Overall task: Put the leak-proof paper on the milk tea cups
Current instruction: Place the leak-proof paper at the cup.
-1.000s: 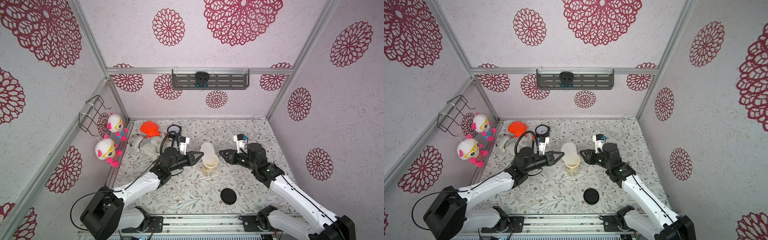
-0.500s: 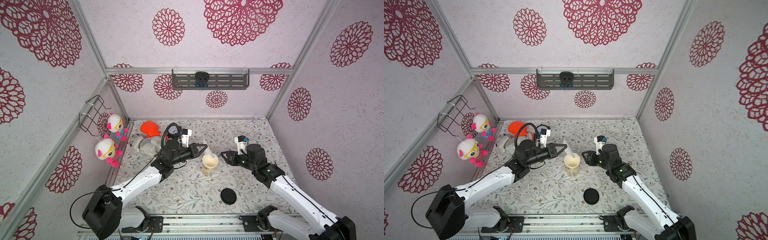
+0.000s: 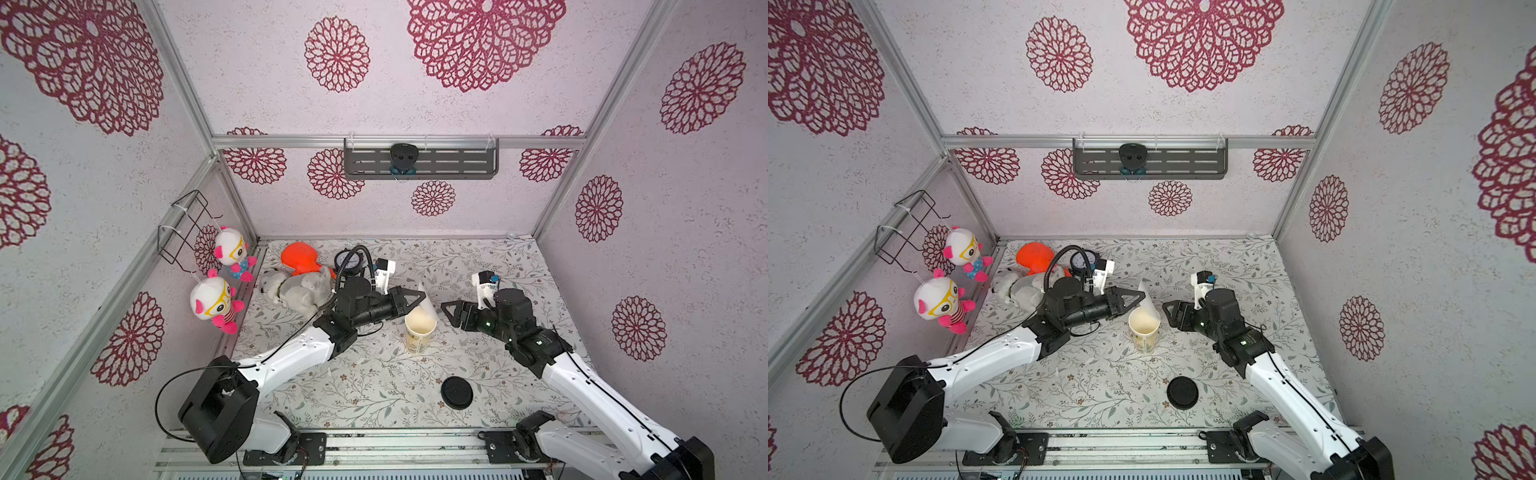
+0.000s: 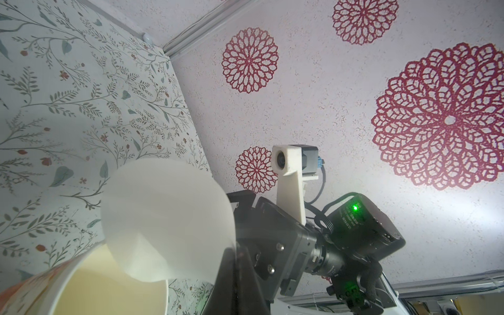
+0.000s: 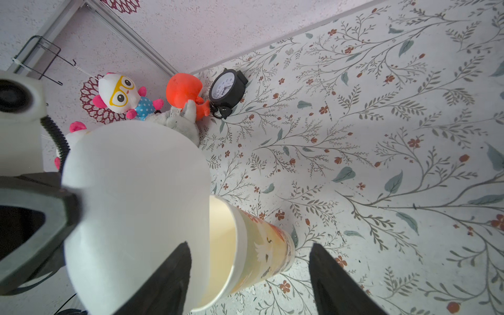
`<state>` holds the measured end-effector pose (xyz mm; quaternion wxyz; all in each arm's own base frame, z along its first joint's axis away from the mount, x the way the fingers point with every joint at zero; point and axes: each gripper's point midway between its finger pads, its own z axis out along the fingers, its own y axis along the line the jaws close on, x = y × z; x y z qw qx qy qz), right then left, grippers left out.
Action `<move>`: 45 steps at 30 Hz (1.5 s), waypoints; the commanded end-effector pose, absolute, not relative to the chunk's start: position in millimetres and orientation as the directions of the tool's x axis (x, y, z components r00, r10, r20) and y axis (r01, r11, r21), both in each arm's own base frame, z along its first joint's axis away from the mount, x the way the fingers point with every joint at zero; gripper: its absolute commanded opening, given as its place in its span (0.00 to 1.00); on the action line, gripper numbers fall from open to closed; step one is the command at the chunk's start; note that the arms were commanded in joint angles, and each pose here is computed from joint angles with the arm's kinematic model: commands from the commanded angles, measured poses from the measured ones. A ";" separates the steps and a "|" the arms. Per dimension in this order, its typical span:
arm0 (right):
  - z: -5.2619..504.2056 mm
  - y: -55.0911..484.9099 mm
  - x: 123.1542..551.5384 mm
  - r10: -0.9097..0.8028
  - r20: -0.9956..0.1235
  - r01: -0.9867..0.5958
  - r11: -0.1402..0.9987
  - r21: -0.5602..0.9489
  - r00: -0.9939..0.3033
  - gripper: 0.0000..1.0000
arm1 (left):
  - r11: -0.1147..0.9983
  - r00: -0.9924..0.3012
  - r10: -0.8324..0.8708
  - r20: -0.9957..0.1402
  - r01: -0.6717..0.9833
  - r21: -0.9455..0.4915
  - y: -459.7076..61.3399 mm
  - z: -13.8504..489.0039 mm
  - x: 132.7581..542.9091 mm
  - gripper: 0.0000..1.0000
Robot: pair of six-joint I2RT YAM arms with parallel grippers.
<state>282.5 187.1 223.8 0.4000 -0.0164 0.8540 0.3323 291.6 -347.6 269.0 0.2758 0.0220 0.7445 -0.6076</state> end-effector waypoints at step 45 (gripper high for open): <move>201.5 208.0 278.9 0.106 -0.686 -0.348 0.800 0.489 -0.719 0.94 | 0.355 -0.857 -0.328 -0.397 0.277 -0.893 -308.2 218.8 275.6 0.00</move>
